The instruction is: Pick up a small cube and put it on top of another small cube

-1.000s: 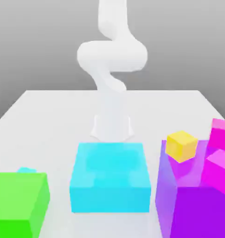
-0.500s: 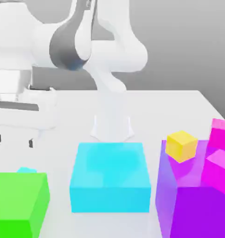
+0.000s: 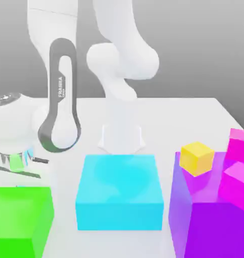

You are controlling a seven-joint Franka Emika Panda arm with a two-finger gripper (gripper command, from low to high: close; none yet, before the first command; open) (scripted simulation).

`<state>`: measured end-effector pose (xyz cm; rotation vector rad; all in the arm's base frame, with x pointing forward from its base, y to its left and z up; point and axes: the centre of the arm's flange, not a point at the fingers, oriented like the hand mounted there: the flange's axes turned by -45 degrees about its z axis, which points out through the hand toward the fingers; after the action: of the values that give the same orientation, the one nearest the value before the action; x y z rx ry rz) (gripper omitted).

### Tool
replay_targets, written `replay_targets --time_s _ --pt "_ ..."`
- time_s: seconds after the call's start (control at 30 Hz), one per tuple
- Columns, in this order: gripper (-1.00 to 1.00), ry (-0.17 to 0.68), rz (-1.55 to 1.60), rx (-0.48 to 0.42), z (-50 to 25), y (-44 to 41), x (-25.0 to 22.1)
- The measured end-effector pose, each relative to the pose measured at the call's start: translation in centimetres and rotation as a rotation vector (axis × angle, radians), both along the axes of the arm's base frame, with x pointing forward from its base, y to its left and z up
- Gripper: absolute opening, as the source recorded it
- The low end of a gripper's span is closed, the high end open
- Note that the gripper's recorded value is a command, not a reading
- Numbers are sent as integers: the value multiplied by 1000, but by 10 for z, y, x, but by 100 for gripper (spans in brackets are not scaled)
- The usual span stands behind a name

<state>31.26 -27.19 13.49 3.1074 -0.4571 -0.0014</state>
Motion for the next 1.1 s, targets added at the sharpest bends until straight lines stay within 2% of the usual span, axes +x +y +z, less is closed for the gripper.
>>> replay_targets --time_s 0.1,0.27,0.37,0.43,0.57,0.73,0.9,1.03,1.1 --pt "-100 0 0 0 1 0 0" --pt "-100 -1 1 -1 48 0 1" --pt "-100 -26 -145 -3 76 -32 -5" --pt "-100 -50 -169 12 100 -28 23" --pt "-100 -68 52 60 150 76 117" --pt "-100 -61 319 93 222 230 173" --pt "-100 -41 526 87 285 361 165" --pt "-100 -19 731 52 316 463 122" --pt "-100 -6 845 23 307 512 96"
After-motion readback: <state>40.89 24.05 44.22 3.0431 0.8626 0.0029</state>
